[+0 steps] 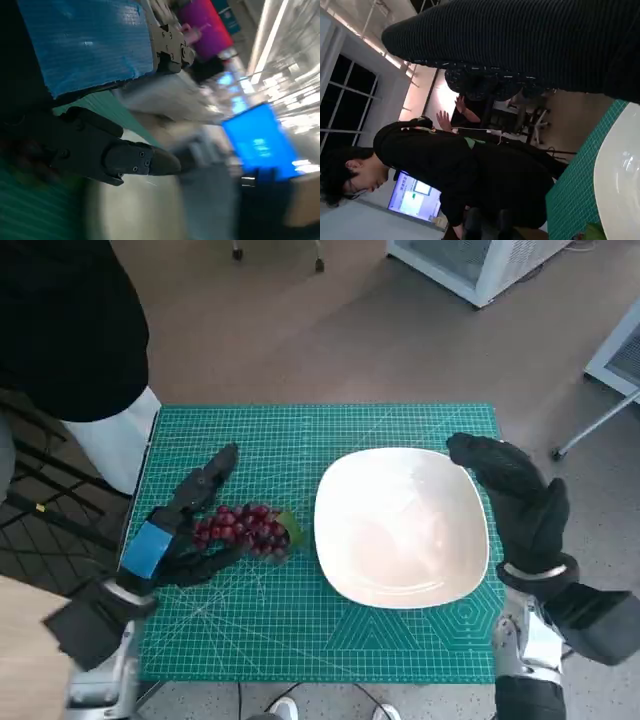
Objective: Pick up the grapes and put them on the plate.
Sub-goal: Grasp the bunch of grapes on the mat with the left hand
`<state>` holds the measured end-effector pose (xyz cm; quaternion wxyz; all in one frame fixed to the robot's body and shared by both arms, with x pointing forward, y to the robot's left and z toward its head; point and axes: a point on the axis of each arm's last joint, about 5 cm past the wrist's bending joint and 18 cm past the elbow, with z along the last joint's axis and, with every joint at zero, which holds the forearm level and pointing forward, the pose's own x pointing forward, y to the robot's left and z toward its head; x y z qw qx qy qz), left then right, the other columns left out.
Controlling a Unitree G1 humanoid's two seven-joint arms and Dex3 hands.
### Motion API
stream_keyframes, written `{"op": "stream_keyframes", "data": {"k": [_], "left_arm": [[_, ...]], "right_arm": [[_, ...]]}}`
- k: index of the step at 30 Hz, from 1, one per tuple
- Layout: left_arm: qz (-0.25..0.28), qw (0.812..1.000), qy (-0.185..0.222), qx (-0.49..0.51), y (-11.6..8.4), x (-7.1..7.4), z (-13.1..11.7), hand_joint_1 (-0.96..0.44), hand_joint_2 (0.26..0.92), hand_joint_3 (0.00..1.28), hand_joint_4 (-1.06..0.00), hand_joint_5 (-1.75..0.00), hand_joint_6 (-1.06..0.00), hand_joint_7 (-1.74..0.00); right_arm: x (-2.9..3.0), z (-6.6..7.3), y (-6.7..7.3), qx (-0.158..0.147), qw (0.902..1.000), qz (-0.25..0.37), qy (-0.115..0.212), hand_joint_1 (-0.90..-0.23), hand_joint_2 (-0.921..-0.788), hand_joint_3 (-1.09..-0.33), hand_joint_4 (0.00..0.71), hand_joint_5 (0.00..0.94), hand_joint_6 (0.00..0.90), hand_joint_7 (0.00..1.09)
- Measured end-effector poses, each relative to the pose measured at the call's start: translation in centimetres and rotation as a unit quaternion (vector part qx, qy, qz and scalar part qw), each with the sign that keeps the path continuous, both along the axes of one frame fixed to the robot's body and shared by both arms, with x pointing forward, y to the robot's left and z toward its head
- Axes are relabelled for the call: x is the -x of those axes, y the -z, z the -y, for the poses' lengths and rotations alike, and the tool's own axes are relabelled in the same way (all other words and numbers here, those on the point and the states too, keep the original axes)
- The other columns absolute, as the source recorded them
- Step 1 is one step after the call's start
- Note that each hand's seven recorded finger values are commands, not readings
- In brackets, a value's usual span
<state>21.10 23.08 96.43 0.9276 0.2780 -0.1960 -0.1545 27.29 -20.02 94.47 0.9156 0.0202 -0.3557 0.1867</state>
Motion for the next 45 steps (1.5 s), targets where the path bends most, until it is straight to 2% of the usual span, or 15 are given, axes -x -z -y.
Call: {"op": "stream_keyframes", "data": {"k": [4,8,17,26,35,45], "left_arm": [[0.008,0.994,-0.039,-0.099,-1.2,0.4,0.1,-0.55,0.781,0.0,-0.05,0.0,-0.19,0.0],[-0.007,0.983,-0.079,-0.167,-2.0,0.7,0.7,-0.49,0.739,0.0,-0.03,0.0,-0.19,0.0],[-0.074,0.959,-0.137,-0.237,-1.4,0.6,2.0,-0.48,0.709,0.0,-0.02,0.0,-0.2,0.0],[-0.109,0.941,-0.156,-0.281,-0.4,0.2,3.2,-0.5,0.715,0.0,-0.02,0.0,-0.21,0.0],[-0.148,0.933,-0.163,-0.285,0.4,-0.9,3.4,-0.49,0.721,0.0,-0.01,0.0,-0.2,0.0],[-0.167,0.929,-0.158,-0.29,0.7,-1.8,3.8,-0.46,0.723,0.0,-0.01,0.0,-0.2,0.0]], "right_arm": [[0.0,0.0,0.0,0.0,1.0,0.0,0.0,-0.5,-0.921,-0.632,0.363,0.001,0.27,0.0],[0.01,0.0,0.0,0.001,1.0,-0.001,-0.002,-0.5,-0.921,-0.633,0.362,0.001,0.27,0.0],[0.02,0.0,0.0,0.003,1.0,-0.003,-0.005,-0.5,-0.921,-0.633,0.362,0.001,0.27,0.0],[0.14,0.0,0.0,0.004,1.0,-0.002,-0.005,-0.502,-0.921,-0.632,0.363,0.001,0.271,0.0],[0.26,0.1,0.0,0.005,1.0,-0.002,-0.005,-0.502,-0.921,-0.634,0.363,0.0,0.27,0.0],[0.31,0.2,0.0,0.006,1.0,-0.004,-0.005,-0.502,-0.921,-0.637,0.361,0.0,0.269,0.0]]}}
